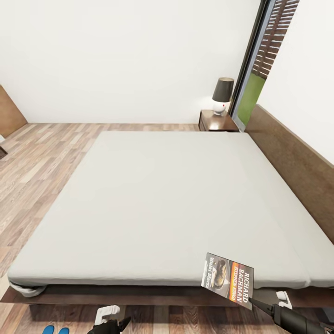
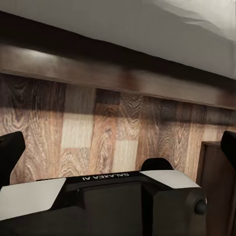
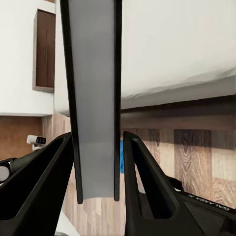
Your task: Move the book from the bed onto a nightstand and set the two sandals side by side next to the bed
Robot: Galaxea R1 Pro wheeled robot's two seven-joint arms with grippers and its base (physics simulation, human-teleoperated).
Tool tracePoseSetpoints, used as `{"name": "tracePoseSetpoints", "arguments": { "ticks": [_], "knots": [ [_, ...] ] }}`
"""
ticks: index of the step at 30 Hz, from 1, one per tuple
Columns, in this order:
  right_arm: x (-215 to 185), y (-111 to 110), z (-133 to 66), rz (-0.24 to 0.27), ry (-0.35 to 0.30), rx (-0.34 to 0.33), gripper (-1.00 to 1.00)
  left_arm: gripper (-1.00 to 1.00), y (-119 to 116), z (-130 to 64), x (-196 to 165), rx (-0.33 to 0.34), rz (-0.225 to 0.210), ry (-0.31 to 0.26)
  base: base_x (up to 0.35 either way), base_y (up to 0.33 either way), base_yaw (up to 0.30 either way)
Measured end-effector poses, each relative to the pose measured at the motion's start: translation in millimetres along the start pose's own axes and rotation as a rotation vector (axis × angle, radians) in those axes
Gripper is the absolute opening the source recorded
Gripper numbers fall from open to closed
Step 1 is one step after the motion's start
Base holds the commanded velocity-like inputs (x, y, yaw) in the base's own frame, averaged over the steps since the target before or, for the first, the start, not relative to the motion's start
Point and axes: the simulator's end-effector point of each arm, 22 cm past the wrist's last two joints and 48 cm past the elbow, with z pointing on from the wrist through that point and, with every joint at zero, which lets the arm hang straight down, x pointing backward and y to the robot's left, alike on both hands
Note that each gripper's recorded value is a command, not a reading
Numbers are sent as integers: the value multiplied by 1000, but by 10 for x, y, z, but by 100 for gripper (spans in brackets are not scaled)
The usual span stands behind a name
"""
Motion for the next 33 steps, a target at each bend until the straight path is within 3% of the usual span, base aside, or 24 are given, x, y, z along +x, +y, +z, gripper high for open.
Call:
{"name": "tracePoseSetpoints", "arguments": {
  "ticks": [33],
  "knots": [
    [-122, 130, -40, -30, -26, -14, -100, 100, -97, -59, -222, 14, 21, -46, 0, 0, 0]
  ]
}}
